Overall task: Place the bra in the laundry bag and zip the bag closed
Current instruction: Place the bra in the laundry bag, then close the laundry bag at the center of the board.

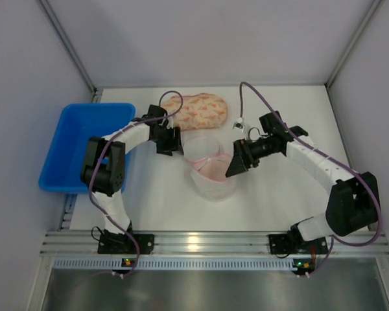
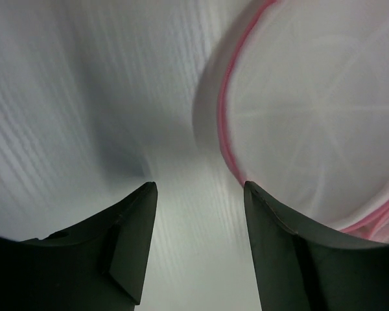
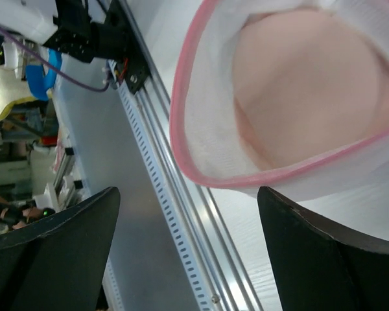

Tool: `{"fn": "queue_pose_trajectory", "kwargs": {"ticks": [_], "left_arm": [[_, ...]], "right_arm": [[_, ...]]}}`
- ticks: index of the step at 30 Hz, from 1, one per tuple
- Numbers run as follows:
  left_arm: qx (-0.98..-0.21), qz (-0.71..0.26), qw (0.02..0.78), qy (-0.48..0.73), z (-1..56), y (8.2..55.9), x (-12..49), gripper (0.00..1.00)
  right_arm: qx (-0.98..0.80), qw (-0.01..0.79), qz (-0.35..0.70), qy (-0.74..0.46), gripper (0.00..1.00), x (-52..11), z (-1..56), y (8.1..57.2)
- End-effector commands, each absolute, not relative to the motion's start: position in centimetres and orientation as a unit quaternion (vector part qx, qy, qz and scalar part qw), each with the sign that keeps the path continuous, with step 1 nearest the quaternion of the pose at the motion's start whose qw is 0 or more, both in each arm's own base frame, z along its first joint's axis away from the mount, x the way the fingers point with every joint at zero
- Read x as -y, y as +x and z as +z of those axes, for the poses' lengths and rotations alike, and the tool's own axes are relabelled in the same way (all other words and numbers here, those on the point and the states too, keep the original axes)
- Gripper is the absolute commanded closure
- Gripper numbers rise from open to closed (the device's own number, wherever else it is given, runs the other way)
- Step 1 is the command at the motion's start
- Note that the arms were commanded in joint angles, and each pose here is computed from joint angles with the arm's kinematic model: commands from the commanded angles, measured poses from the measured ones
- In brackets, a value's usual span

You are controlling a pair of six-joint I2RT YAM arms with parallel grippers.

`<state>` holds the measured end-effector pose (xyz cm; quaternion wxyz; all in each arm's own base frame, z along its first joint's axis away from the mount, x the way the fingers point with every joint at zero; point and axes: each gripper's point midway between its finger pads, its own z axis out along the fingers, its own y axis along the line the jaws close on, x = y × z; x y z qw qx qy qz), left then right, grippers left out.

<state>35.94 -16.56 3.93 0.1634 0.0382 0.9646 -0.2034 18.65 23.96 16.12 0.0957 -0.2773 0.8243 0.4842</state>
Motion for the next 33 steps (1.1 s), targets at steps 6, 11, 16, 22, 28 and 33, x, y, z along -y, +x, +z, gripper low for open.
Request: {"fn": "queue_pose_trajectory", "kwargs": {"ticks": [6, 11, 16, 22, 28, 33], "left_arm": [[-0.937, -0.316, 0.147, 0.03, 4.5, 38.4, 20.8, 0.37], [-0.921, -0.362, 0.14, 0.01, 4.0, 38.5, 22.0, 0.36], [-0.893, -0.426, 0.145, 0.015, 5.2, 39.6, 24.2, 0.69], [-0.825, -0.5, 0.224, 0.138, 12.7, 40.2, 26.5, 0.98], [-0.688, -0.567, 0.289, 0.349, 20.8, 34.3, 28.2, 1.0], [-0.545, -0.557, 0.373, 0.504, 24.1, 28.4, 28.1, 1.0]], "right_arm": [[-0.836, 0.197, 0.462, -0.223, 0.07, -19.8, 19.5, 26.6], [-0.844, 0.212, 0.452, -0.198, 0.05, -18.3, 19.4, 28.2], [-0.853, 0.234, 0.433, -0.175, 0.04, -17.2, 18.0, 29.8], [-0.862, 0.252, 0.419, -0.136, 0.03, -15.6, 17.5, 31.5], [-0.848, 0.286, 0.428, -0.123, 0.04, -13.8, 20.1, 34.8], [-0.838, 0.3, 0.427, -0.159, 0.07, -12.2, 22.1, 37.4]]}}
